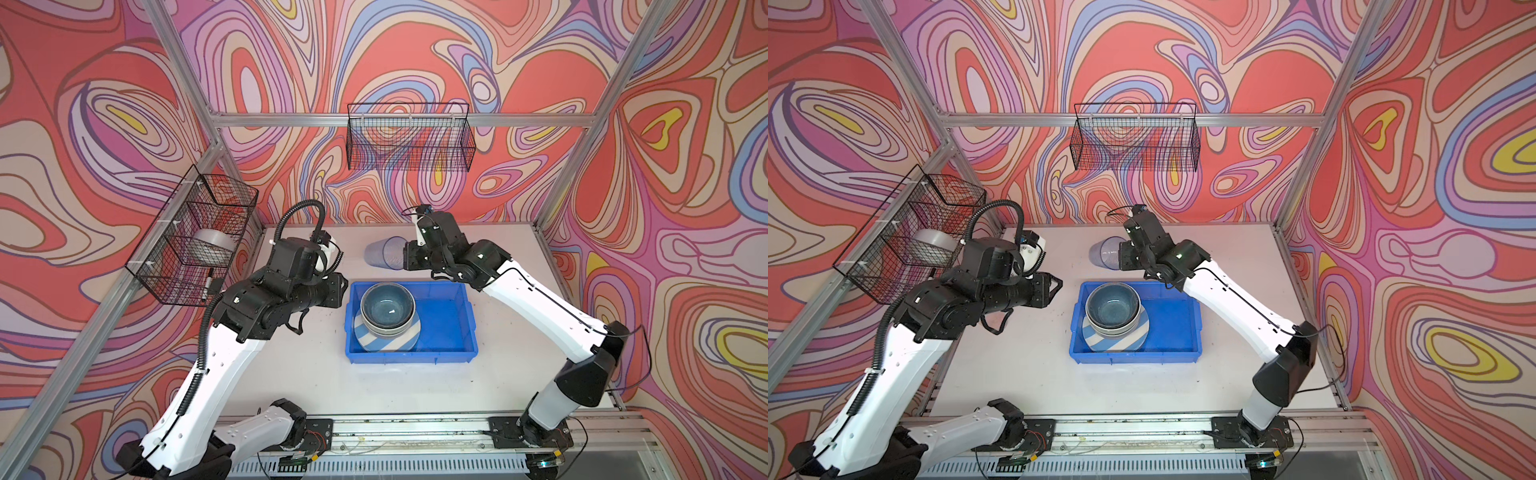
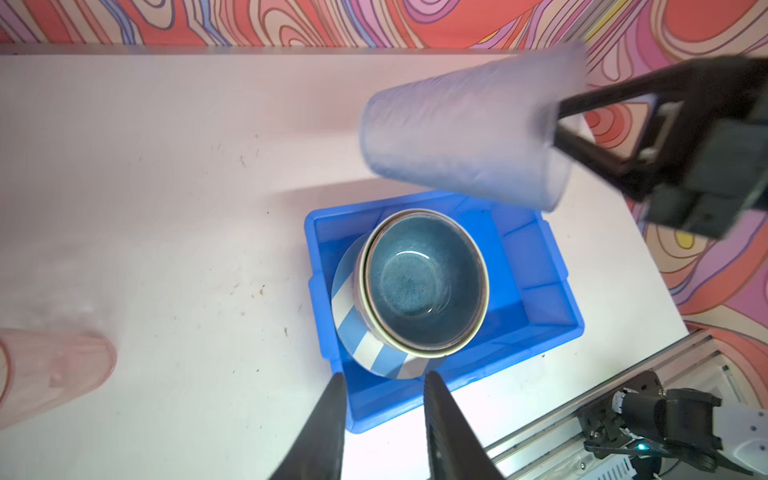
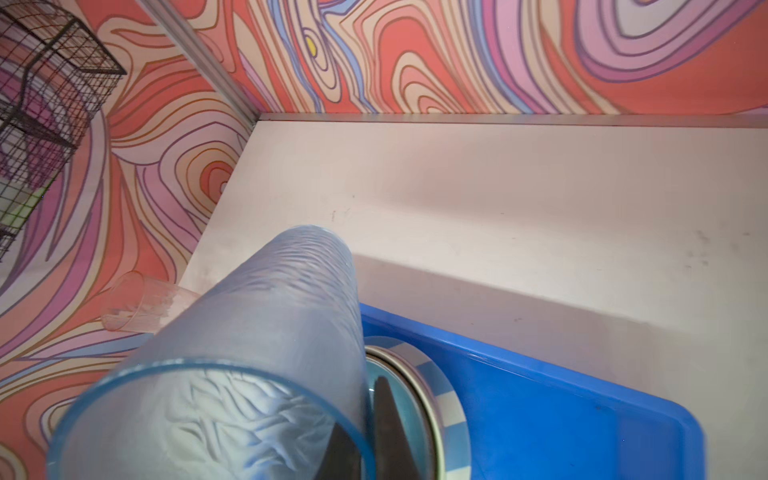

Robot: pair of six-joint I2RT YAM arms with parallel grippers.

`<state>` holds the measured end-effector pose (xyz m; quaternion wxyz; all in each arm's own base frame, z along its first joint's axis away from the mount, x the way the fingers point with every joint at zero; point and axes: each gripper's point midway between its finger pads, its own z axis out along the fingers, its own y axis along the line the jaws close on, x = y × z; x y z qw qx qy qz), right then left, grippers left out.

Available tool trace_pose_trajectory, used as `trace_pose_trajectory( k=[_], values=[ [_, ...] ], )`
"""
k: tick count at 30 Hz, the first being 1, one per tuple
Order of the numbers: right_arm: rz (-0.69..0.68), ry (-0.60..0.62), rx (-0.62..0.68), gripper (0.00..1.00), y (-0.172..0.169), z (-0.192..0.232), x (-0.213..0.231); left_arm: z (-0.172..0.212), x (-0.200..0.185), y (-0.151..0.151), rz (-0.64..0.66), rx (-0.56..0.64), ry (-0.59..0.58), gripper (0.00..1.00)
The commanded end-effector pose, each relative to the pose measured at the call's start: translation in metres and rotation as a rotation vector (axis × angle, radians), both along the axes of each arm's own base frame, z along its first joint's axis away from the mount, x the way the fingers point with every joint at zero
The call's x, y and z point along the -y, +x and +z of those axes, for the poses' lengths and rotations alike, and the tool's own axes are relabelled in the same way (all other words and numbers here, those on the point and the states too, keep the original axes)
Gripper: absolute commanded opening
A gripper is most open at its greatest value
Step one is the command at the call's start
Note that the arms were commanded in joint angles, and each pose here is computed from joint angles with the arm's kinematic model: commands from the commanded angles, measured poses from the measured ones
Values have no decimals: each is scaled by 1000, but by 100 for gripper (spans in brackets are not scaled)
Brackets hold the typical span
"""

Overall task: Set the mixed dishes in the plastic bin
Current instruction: 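Grip the glass with the right gripper beside the left gripper, then lower the frosted blue glass into the bin corner with right while left withdraws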

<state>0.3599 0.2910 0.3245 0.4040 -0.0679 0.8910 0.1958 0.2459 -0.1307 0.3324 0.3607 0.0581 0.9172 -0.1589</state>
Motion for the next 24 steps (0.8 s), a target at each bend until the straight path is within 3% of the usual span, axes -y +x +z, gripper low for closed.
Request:
trace_pose_trajectory(
  k=[1, 10, 14, 20, 24],
  values=[
    [-84, -104, -1, 0, -15, 6, 50, -27, -25, -9, 82, -72, 105, 36],
    [-170, -260, -142, 0, -58, -29, 129, -52, -43, -16, 140, -85, 170, 43],
    [-157, -293, -216, 0, -69, -49, 141, -54, -46, -14, 148, -91, 194, 44],
    [-147, -346, -317, 0, -75, -84, 146, -58, -51, -15, 162, -91, 218, 57],
    [-148, -346, -350, 0, -68, -105, 145, -59, -53, -17, 168, -90, 217, 59]
  ],
)
